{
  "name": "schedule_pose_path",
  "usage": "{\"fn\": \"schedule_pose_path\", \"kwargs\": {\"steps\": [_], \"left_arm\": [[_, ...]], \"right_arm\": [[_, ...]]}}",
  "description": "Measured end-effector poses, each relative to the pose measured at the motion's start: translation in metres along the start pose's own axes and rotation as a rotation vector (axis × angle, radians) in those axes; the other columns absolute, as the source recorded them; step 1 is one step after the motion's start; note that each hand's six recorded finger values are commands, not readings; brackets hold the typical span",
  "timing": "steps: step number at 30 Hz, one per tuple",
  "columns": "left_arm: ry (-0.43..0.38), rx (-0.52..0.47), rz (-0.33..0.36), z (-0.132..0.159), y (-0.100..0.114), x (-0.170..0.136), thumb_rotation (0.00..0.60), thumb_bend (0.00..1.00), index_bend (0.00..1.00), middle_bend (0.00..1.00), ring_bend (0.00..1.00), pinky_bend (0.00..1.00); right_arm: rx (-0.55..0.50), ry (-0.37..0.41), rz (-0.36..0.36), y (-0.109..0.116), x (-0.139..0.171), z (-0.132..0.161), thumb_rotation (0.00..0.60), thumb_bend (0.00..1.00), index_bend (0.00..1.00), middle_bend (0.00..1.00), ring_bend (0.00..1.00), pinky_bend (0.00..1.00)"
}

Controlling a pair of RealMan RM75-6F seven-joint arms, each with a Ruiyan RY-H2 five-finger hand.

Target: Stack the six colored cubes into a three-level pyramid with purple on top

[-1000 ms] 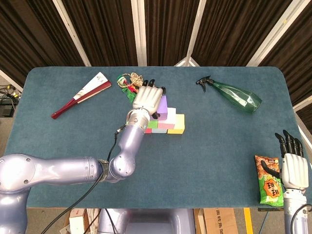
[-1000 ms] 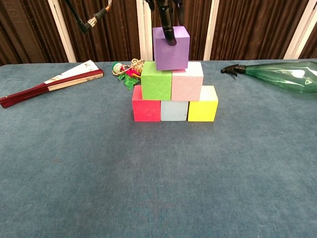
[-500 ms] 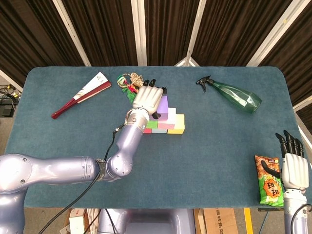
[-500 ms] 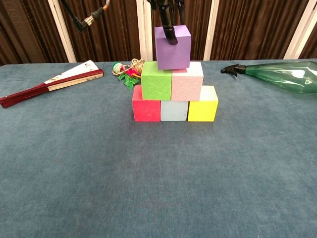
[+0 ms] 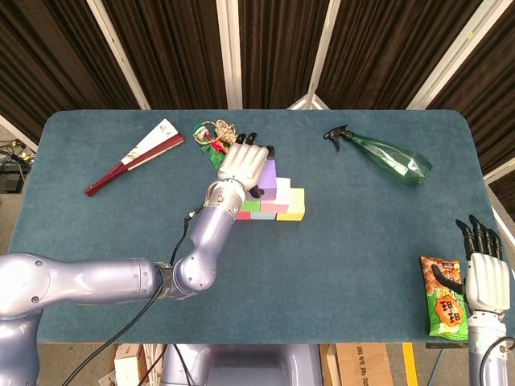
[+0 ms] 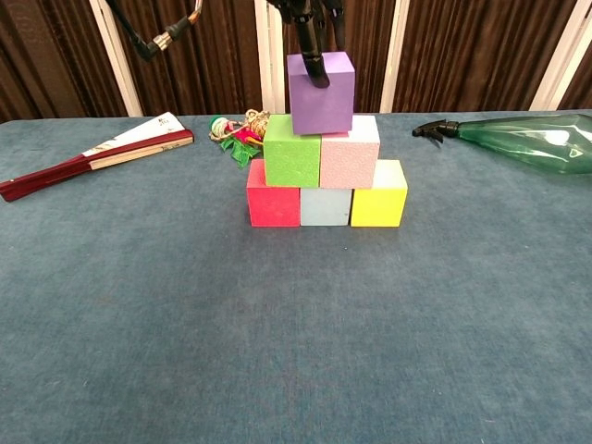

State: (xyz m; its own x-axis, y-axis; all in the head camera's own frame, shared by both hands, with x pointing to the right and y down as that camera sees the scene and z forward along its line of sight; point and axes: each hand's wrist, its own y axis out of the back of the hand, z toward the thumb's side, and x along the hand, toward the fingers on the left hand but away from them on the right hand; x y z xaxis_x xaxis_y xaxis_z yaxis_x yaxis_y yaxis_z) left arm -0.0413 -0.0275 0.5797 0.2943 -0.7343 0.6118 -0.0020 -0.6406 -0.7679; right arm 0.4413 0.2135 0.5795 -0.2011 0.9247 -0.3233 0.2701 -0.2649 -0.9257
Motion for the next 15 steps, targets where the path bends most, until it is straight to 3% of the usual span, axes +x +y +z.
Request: {"fn": "schedule_pose_path", "kwargs": {"steps": [15], "left_arm": [[0.005,0.003,-0.004,-0.0011,-0.0022,0.0008,0.6,0.3,0.19,0.26,0.0,0.03]], "right_arm": [[-0.005,-0.006,-0.004,0.0015,0.0003,-0.001,0.6,0.25,0.14,0.05,0.05,0.0]]}}
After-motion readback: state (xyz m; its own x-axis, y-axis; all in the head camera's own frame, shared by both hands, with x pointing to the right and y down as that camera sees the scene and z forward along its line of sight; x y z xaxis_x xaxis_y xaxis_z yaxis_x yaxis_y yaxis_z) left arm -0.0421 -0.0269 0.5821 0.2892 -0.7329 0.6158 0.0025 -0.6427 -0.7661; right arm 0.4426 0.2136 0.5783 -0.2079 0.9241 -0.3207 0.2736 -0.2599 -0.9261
